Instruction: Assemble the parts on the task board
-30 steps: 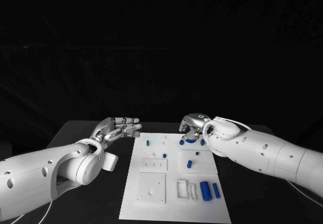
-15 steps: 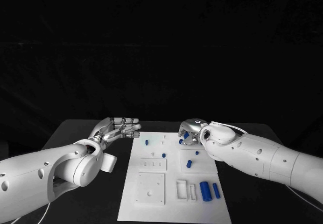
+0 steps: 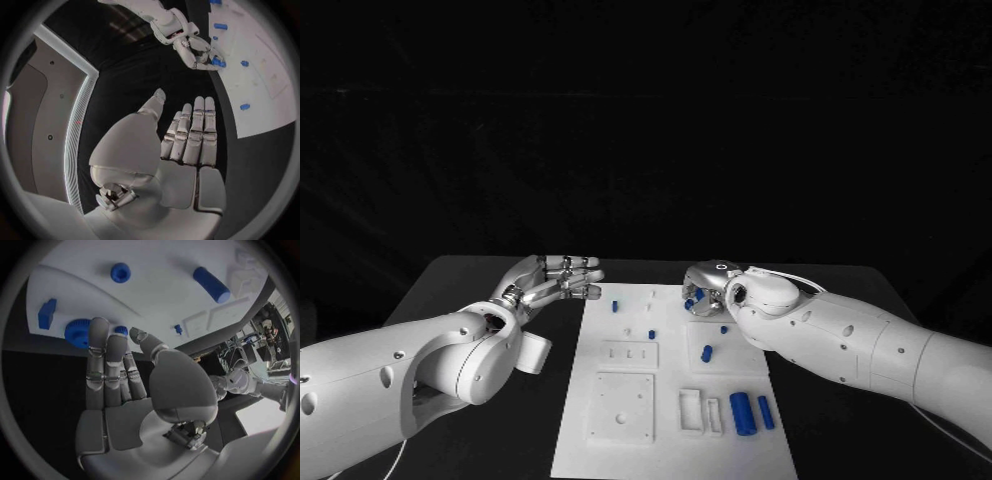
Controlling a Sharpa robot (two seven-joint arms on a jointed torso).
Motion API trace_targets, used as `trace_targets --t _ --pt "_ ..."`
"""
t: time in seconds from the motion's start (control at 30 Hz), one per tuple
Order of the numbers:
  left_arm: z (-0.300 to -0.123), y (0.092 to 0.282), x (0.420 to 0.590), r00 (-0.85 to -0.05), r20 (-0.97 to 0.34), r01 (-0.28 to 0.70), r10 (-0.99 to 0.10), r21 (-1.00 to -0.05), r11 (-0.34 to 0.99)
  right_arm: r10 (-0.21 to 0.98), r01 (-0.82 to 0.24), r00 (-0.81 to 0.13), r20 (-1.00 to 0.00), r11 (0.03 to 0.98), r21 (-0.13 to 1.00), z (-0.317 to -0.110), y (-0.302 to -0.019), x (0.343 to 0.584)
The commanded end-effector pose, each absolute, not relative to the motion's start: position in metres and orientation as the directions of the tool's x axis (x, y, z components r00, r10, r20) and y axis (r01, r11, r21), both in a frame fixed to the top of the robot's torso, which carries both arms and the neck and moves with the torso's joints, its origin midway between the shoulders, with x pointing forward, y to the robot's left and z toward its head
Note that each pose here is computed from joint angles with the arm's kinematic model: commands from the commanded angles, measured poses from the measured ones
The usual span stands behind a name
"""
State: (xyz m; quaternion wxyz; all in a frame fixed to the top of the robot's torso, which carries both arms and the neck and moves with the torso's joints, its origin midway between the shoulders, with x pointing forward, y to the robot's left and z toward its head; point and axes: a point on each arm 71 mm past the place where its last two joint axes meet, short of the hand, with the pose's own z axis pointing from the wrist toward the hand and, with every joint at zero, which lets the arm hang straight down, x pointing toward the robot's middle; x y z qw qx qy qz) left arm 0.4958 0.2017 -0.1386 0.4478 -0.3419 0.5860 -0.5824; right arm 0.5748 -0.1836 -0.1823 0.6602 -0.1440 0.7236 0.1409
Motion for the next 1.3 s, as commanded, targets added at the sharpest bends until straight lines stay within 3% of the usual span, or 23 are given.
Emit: trace_targets --t 0.03,0.93,1.3 --pt "-0.1364 0.1982 0.4949 -0.391 -0.129 0.131 -0.912 -0.988 0.083 -0.044 -0.395 -0.081 -0.996 0.918 -0.009 -0.183 -0.1833 0.5749" --pt "-0.1363 0.1963 0.4947 -0.408 -0.126 0.119 -0.904 -0.989 0.084 -0.049 -0.398 -0.069 -0.996 0.917 -0.017 -0.1828 -0.1811 0.5754" --pt "-0.1363 0.1969 0.4951 -0.415 -0.125 0.113 -0.901 -0.99 0.085 -0.032 -0.402 -0.007 -0.999 0.915 -0.026 -0.1781 -0.1798 0.575"
